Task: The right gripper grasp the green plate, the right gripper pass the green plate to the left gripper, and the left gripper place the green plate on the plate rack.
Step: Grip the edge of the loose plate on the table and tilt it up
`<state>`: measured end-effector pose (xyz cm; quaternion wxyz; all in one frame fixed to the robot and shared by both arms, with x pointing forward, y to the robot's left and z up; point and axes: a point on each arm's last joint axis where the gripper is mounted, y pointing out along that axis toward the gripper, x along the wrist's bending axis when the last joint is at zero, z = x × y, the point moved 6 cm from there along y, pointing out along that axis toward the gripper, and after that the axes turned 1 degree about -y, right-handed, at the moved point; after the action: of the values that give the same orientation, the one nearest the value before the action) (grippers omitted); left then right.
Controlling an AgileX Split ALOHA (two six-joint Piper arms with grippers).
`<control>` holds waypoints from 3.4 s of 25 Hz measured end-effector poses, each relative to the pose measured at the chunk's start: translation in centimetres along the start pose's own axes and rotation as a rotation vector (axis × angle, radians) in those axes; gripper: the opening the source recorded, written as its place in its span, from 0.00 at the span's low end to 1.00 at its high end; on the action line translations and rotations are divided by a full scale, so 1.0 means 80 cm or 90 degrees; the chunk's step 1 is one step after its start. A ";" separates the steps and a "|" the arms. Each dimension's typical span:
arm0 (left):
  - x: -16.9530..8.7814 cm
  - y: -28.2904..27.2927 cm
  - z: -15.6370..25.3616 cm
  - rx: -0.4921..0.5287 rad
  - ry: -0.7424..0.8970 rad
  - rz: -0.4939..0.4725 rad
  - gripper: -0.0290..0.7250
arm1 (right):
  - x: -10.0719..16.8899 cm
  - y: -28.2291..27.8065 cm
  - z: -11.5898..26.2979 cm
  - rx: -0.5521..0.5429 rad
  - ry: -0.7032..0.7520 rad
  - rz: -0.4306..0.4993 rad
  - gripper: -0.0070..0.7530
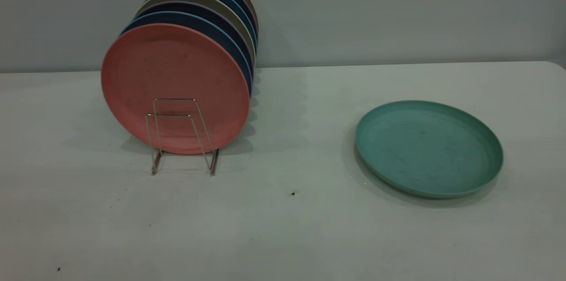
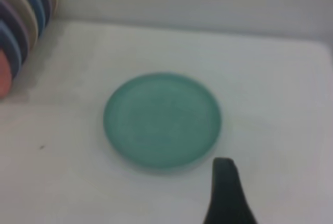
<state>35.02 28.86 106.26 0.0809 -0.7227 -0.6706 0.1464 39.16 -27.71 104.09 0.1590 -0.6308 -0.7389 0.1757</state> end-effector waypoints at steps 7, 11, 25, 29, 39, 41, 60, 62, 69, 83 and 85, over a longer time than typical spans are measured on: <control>0.005 0.070 -0.002 0.077 -0.032 -0.006 0.80 | -0.006 0.110 0.012 0.111 0.118 -0.029 0.69; 0.007 0.095 0.004 0.110 -0.050 -0.010 0.80 | -0.010 0.169 0.029 0.186 0.135 -0.038 0.69; 0.005 0.110 0.011 0.137 -0.073 -0.005 0.80 | -0.054 0.352 0.100 0.379 0.157 -0.119 0.66; 0.005 0.110 0.011 0.137 -0.072 -0.004 0.80 | -0.086 0.377 0.116 0.399 0.201 -0.125 0.64; 0.005 0.110 0.012 0.138 -0.072 -0.004 0.76 | -0.102 0.424 0.153 0.439 0.277 -0.189 0.64; 0.005 0.110 0.012 0.138 -0.072 -0.004 0.75 | -0.103 0.432 0.161 0.444 0.286 -0.189 0.64; 0.006 0.111 0.009 0.127 -0.071 -0.005 0.75 | -0.084 0.463 0.175 0.436 0.301 -0.153 0.25; 0.006 0.111 0.008 0.127 -0.070 -0.005 0.75 | -0.084 0.465 0.175 0.433 0.296 -0.142 0.22; 0.006 0.113 0.010 0.134 -0.071 -0.005 0.75 | -0.088 0.467 0.177 0.434 0.297 -0.121 0.03; -0.029 0.177 0.033 0.282 -0.069 0.122 0.75 | -0.098 0.437 0.111 0.405 0.153 -0.130 0.03; -0.041 0.191 0.039 0.294 -0.073 0.158 0.75 | -0.097 0.432 0.103 0.401 0.143 -0.135 0.03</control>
<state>48.31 24.01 98.86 0.1870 -0.7522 -0.5290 0.3455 66.89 -30.91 80.76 0.4433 -0.4856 -0.6880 0.3071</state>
